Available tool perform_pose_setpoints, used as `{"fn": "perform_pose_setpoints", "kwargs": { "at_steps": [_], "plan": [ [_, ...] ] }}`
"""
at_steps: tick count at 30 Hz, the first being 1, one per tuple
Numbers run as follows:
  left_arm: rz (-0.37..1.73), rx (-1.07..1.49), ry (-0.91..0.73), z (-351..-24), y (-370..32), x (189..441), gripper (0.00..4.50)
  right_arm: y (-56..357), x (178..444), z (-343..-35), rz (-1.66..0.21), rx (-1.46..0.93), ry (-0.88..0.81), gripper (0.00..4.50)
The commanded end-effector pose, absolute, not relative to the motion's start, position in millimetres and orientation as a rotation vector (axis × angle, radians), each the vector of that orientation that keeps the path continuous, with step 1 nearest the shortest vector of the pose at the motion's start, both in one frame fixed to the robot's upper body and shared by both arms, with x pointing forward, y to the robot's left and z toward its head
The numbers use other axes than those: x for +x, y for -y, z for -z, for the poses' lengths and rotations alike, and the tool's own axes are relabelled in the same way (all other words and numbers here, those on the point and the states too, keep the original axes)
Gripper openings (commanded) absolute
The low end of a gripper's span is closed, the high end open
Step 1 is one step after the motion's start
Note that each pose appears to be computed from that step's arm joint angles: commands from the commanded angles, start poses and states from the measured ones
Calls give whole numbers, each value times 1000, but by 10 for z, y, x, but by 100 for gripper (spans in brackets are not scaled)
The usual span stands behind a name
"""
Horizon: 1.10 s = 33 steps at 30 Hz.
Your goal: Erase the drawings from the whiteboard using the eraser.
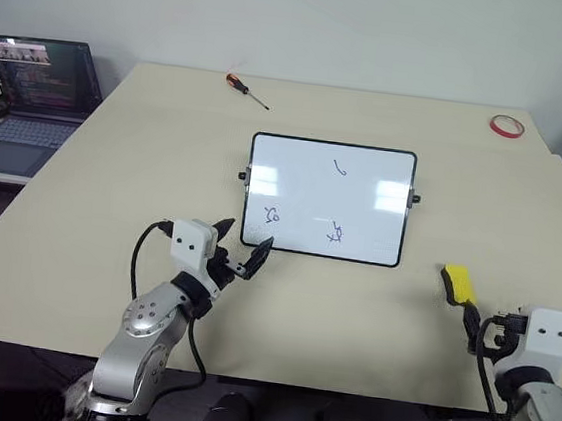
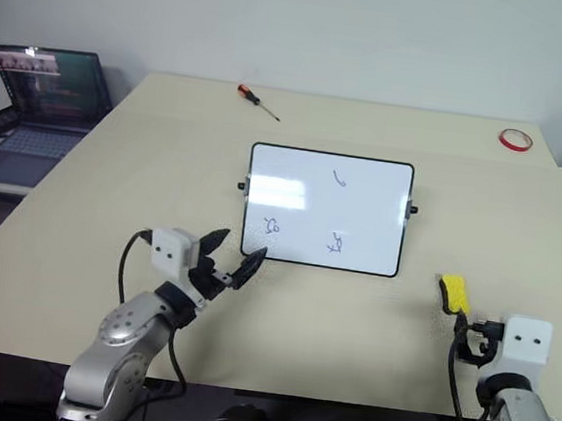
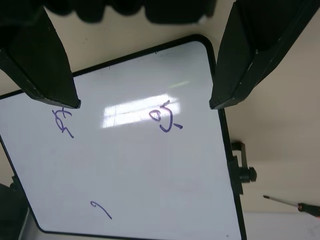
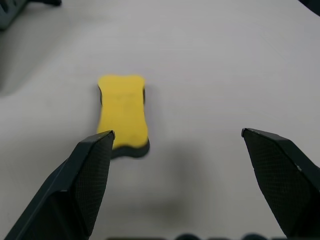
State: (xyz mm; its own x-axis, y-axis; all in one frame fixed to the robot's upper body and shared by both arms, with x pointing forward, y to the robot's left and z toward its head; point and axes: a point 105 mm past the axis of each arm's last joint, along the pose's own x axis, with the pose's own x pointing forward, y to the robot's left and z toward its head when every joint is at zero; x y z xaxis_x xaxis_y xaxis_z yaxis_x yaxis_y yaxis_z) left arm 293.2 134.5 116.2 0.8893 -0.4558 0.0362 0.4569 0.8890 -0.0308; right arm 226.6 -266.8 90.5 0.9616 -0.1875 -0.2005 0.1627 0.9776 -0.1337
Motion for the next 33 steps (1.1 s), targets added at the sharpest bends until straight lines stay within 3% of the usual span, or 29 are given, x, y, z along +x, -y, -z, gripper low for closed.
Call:
{"fn": "perform_pose_setpoints", "kwargs": {
  "at_steps": [1, 7, 25, 31, 33],
  "plan": [
    [489, -44, 96, -1376, -1297, 2903, 450, 2620, 2270, -1076, 167, -122, -156, 447],
    [502, -45, 96, -1371, -1298, 2955, 450, 2511, 2379, -1132, 148, -108, -125, 447],
    [588, -27, 131, -1440, -1206, 3158, 450, 2537, 2265, -1181, 218, -96, -95, 447],
    [669, -27, 147, -1496, -1076, 3189, 450, 2474, 2293, -1228, 197, -90, -80, 447],
    [782, -43, 132, -1516, -929, 3190, 450, 2418, 2323, -1250, 172, -81, -76, 447]
  ]
}}
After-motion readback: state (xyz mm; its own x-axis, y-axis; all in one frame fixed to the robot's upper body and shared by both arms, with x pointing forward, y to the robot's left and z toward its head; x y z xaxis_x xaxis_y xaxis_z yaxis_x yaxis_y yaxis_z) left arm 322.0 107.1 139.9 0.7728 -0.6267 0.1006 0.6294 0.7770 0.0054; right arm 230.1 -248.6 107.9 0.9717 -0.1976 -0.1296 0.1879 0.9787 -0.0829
